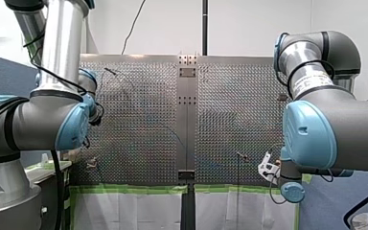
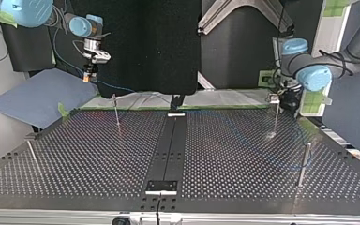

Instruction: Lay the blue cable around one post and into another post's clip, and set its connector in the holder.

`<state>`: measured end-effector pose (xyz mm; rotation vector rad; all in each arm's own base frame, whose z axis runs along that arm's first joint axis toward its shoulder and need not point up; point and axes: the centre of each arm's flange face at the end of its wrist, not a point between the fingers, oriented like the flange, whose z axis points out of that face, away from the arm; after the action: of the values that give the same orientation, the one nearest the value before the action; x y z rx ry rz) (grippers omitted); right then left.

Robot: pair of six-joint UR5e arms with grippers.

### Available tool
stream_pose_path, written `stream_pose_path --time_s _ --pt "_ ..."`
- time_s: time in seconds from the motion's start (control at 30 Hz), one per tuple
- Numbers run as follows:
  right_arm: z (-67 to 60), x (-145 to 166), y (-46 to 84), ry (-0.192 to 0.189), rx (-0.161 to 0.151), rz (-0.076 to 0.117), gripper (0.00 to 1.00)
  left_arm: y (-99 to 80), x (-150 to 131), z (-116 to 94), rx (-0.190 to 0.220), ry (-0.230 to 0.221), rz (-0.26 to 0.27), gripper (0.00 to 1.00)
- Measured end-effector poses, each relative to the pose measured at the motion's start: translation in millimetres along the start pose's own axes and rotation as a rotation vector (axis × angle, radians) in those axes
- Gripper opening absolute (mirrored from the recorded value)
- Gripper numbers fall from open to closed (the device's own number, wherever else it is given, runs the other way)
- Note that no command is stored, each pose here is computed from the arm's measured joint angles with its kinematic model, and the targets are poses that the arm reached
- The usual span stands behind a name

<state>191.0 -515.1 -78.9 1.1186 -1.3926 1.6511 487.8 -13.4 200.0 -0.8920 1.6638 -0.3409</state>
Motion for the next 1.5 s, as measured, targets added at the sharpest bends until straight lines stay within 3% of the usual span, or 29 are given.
stream_pose_path --time_s 0.27,0.53,0.87,1.27,1.5 --pt "-0.4 -0.9 -0.8 -0.006 0.000 0.001 0.00 0.4 -22.4 -21.1 -0.042 -0.012 0.014 1.00" --pt "0.2 -1.9 -3.5 -0.009 0.004 0.001 0.00 -9.0 -64.4 -30.1 -0.022 -0.035 0.027 1.00" --pt "2.0 -2.7 -6.5 -0.012 0.010 0.000 0.00 -57.8 -116.0 -49.3 0.059 -0.083 0.124 1.00" --pt "3.8 -4.6 -12.1 -0.018 0.022 -0.003 0.00 -103.4 -176.6 -85.1 0.046 -0.215 0.226 1.00" --pt "4.3 -5.5 -14.7 -0.020 0.026 -0.003 0.00 -135.0 -200.2 -111.3 0.104 -0.240 0.258 1.00"
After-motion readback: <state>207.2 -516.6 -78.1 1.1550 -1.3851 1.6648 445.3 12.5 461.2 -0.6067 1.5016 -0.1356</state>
